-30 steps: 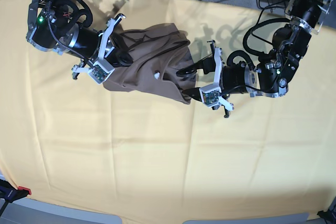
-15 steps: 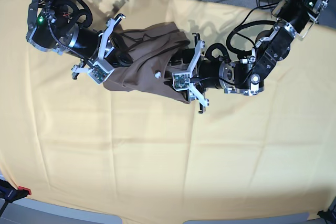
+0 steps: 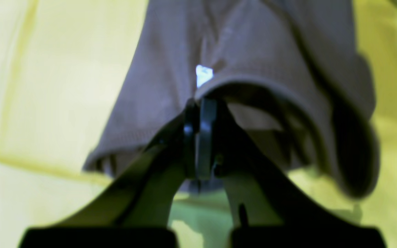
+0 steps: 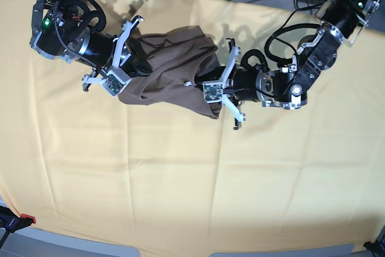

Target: Fold the T-shirt properly

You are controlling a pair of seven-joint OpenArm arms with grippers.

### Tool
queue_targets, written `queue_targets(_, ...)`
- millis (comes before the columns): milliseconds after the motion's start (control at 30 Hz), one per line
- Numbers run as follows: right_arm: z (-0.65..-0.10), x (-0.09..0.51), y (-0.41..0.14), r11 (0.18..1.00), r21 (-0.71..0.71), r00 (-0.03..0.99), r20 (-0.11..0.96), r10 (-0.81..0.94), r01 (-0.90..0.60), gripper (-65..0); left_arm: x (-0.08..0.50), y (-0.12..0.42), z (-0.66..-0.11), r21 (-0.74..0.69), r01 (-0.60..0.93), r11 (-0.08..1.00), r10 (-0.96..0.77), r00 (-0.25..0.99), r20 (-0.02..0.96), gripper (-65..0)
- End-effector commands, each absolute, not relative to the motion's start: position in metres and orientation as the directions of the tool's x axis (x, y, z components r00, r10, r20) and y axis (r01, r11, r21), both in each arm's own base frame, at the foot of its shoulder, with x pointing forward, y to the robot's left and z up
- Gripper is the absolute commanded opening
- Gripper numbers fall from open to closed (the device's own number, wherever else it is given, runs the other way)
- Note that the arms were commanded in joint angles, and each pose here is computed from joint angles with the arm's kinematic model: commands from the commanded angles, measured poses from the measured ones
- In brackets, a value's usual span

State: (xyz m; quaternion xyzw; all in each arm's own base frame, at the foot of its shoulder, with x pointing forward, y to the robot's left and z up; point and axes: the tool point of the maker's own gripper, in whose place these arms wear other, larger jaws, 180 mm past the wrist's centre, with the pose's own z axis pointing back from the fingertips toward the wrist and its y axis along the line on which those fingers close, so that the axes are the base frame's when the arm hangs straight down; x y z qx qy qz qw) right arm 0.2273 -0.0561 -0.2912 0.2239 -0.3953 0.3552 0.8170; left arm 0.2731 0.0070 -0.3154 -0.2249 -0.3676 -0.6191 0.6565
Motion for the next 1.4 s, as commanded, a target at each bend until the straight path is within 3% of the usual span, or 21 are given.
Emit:
queue_targets(0, -0.281, 0.231, -0.054, 0.642, 0.075, 0.403, 0.831, 0.383, -0.763, -65.0, 0.281, 0.008, -0.299, 0.187, 0.973, 0.134, -0.623, -0.064, 0.780, -65.0)
queue_targets(567, -0.285, 0.224, -0.052, 0.635, 0.102, 0.425, 0.822, 0.380, -0.765, -65.0, 0.281, 0.040, -0.298, 0.149, 0.976, 0.160, -0.645, -0.011, 0.764, -65.0)
queue_targets(967, -0.296, 0.205, -0.050, 0.615, 0.166, 0.477, 0.790, 0.385, -0.771, -65.0, 0.281, 0.079, -0.307, 0.157, 0.971, 0.178, -0.720, 0.019, 0.694, -65.0)
queue_targets(1133, -0.303, 0.201, -0.053, 0.622, 0.164, 0.495, 0.767, 0.407, -0.766, -65.0, 0.265, 0.076, -0.309, 0.060, 0.979, 0.196, -0.673, 0.090, 0.734, -65.0)
queue_targets(1367, -0.327, 0.222, -0.072, 0.706, 0.104, 0.501, 0.776, 0.383, -0.700, -65.0, 0.242, 0.057, -0.314, -0.064, 0.979, 0.194, -0.599, 0.170, 0.783, -65.0)
